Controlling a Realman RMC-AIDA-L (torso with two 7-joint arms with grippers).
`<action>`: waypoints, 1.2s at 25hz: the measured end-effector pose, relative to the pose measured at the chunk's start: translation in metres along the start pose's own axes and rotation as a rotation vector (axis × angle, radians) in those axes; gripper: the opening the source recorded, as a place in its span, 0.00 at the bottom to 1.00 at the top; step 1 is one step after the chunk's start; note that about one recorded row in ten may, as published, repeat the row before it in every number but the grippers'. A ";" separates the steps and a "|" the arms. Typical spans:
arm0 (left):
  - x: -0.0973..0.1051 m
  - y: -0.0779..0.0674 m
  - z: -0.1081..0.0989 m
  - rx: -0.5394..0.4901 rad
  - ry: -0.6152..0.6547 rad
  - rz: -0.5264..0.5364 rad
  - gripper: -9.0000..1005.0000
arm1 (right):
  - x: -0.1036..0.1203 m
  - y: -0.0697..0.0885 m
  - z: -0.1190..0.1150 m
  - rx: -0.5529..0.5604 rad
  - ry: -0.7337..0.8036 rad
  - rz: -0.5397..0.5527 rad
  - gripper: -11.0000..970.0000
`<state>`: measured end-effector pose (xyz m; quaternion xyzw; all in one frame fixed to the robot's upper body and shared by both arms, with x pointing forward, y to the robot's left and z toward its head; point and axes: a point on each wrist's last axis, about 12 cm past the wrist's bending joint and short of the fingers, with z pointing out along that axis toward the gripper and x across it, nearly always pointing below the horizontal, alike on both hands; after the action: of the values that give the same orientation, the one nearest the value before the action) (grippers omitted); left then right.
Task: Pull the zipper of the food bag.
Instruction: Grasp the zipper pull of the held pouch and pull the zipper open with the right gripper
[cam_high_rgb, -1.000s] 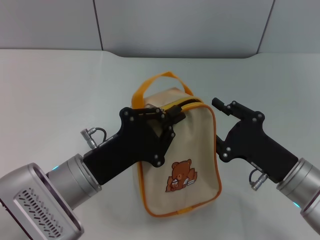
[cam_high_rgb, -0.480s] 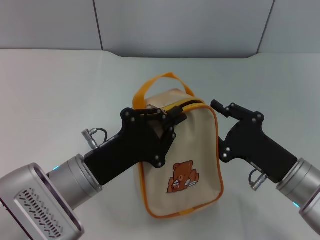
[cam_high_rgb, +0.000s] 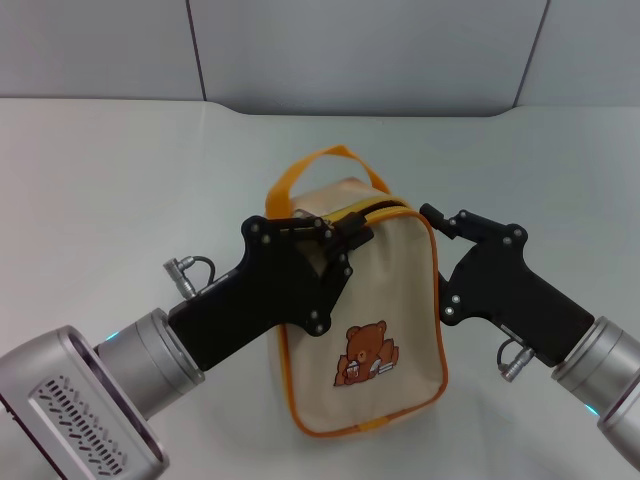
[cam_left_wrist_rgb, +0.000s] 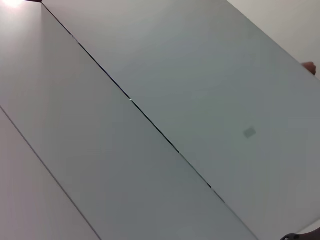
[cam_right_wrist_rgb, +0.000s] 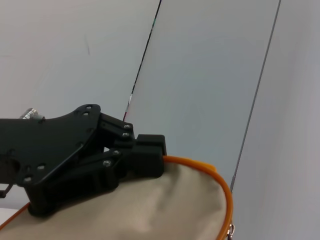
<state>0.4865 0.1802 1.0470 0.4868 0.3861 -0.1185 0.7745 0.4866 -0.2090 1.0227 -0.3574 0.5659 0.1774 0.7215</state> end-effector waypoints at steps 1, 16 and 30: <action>0.000 0.000 0.000 0.000 0.000 0.000 0.06 | 0.000 0.000 0.000 0.000 0.000 0.000 0.38; 0.000 0.000 0.000 0.000 0.000 -0.001 0.06 | -0.001 0.009 -0.006 -0.020 -0.012 -0.042 0.29; 0.000 0.000 0.000 0.001 0.001 0.000 0.06 | -0.002 0.012 -0.011 -0.010 -0.027 -0.039 0.19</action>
<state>0.4868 0.1801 1.0470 0.4872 0.3863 -0.1185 0.7742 0.4705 -0.2084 1.0200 -0.3697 0.5479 0.1708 0.7307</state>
